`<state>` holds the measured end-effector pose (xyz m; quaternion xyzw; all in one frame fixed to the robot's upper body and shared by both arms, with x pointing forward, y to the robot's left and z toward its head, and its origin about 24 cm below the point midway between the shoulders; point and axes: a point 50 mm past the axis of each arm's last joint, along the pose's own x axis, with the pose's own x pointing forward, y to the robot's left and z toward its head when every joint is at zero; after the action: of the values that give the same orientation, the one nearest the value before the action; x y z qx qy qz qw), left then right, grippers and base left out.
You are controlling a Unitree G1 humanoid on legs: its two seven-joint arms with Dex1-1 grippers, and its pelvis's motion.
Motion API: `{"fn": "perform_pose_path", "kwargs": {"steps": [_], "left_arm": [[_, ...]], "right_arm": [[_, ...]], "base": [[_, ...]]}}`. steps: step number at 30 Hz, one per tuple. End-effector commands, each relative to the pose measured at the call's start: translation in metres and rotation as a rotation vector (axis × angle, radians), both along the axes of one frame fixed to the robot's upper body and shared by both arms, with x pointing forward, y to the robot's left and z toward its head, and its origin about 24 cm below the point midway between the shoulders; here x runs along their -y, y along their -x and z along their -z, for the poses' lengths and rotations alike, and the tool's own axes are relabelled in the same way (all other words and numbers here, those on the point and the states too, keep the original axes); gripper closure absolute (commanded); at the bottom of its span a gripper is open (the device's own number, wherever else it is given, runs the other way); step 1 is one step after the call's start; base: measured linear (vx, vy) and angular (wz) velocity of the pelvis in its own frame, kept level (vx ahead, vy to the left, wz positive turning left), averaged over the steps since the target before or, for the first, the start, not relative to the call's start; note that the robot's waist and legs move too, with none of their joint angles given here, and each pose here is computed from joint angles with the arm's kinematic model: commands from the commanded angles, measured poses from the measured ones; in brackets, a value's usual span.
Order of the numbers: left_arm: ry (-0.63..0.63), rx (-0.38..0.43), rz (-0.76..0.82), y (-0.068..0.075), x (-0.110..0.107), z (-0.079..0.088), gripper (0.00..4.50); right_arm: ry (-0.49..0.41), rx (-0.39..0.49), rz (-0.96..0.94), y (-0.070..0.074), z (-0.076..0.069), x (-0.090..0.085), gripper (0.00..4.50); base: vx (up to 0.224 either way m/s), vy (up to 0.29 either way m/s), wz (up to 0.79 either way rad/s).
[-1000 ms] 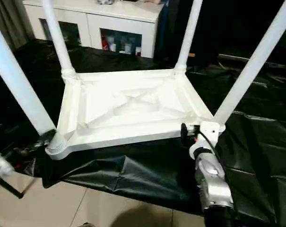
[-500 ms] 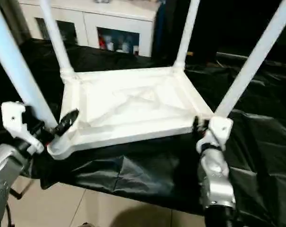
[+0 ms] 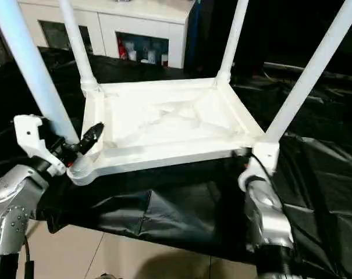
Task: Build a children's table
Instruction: Rotate table base
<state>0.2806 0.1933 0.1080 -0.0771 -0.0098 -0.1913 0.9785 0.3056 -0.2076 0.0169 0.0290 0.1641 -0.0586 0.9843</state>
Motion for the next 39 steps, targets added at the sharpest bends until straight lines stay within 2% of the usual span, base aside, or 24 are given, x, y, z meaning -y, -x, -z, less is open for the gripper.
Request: {"fn": "perform_pose_path", "kwargs": {"steps": [1, 2, 5, 6, 9, 12, 16, 17, 18, 20, 23, 27, 28, 29, 33, 34, 36, 39], "left_arm": [[0.013, 0.044, 0.064, -0.001, 0.008, -0.009, 0.07], [0.035, 0.059, 0.125, 0.003, 0.012, -0.011, 0.07], [0.064, 0.076, 0.226, 0.010, 0.020, -0.014, 0.07], [0.095, 0.069, 0.324, 0.016, 0.028, -0.015, 0.07], [0.113, 0.058, 0.395, 0.021, 0.034, -0.015, 0.07], [0.173, -0.002, 0.641, 0.040, 0.060, -0.015, 0.07], [0.222, -0.009, 0.739, 0.045, 0.076, -0.016, 0.07], [0.260, 0.006, 0.783, 0.042, 0.089, -0.019, 0.07], [0.260, 0.006, 0.783, 0.042, 0.089, -0.019, 0.07], [0.324, 0.009, 0.845, 0.036, 0.106, -0.021, 0.07], [0.290, -0.020, 0.911, 0.029, 0.116, -0.020, 0.07], [0.267, -0.013, 0.917, 0.017, 0.124, -0.021, 0.07], [0.251, -0.012, 0.903, 0.010, 0.129, -0.020, 0.07], [0.192, -0.017, 0.831, -0.007, 0.139, -0.018, 0.07], [0.102, -0.006, 0.678, -0.030, 0.146, -0.013, 0.07], [0.102, -0.006, 0.678, -0.030, 0.146, -0.013, 0.07], [0.042, 0.000, 0.629, -0.034, 0.144, -0.008, 0.07], [0.049, 0.010, 0.613, -0.033, 0.140, -0.006, 0.07]], "right_arm": [[0.013, 0.003, -0.036, -0.007, -0.001, -0.002, 0.79], [-0.008, -0.001, -0.065, -0.019, 0.001, -0.008, 0.79], [-0.028, -0.026, -0.100, -0.031, 0.003, -0.015, 0.79], [-0.043, -0.025, -0.110, -0.038, 0.001, -0.020, 0.79], [-0.063, -0.019, -0.114, -0.043, -0.002, -0.023, 0.79], [-0.066, -0.002, -0.191, -0.055, -0.011, -0.041, 0.79], [-0.074, 0.001, -0.251, -0.058, -0.011, -0.053, 0.79], [-0.093, 0.001, -0.284, -0.060, -0.011, -0.062, 0.79], [-0.093, 0.001, -0.284, -0.060, -0.011, -0.062, 0.79], [-0.108, -0.005, -0.318, -0.060, -0.010, -0.073, 0.79], [-0.108, -0.008, -0.359, -0.061, -0.010, -0.085, 0.79], [-0.112, 0.002, -0.379, -0.062, -0.012, -0.092, 0.79], [-0.107, 0.008, -0.380, -0.063, -0.013, -0.093, 0.79], [-0.095, 0.024, -0.370, -0.065, -0.017, -0.092, 0.79], [-0.080, 0.045, -0.338, -0.067, -0.020, -0.082, 0.79], [-0.080, 0.045, -0.338, -0.067, -0.020, -0.082, 0.79], [-0.071, 0.056, -0.302, -0.066, -0.018, -0.068, 0.79], [-0.083, 0.068, -0.273, -0.063, -0.016, -0.056, 0.79]], "base": [[0.000, 0.000, 0.00], [0.000, 0.000, 0.00], [0.000, 0.000, 0.00], [0.000, 0.000, 0.00], [0.000, 0.000, 0.00], [0.000, 0.000, 0.00], [0.000, 0.000, 0.00], [0.000, 0.000, 0.00], [0.000, 0.000, 0.00], [0.000, 0.000, 0.00], [0.000, 0.000, 0.00], [0.000, 0.000, 0.00], [0.000, 0.000, 0.00], [0.000, 0.000, 0.00], [0.000, 0.000, 0.00], [0.000, 0.000, 0.00], [0.000, 0.000, 0.00], [0.000, 0.000, 0.00]]}}
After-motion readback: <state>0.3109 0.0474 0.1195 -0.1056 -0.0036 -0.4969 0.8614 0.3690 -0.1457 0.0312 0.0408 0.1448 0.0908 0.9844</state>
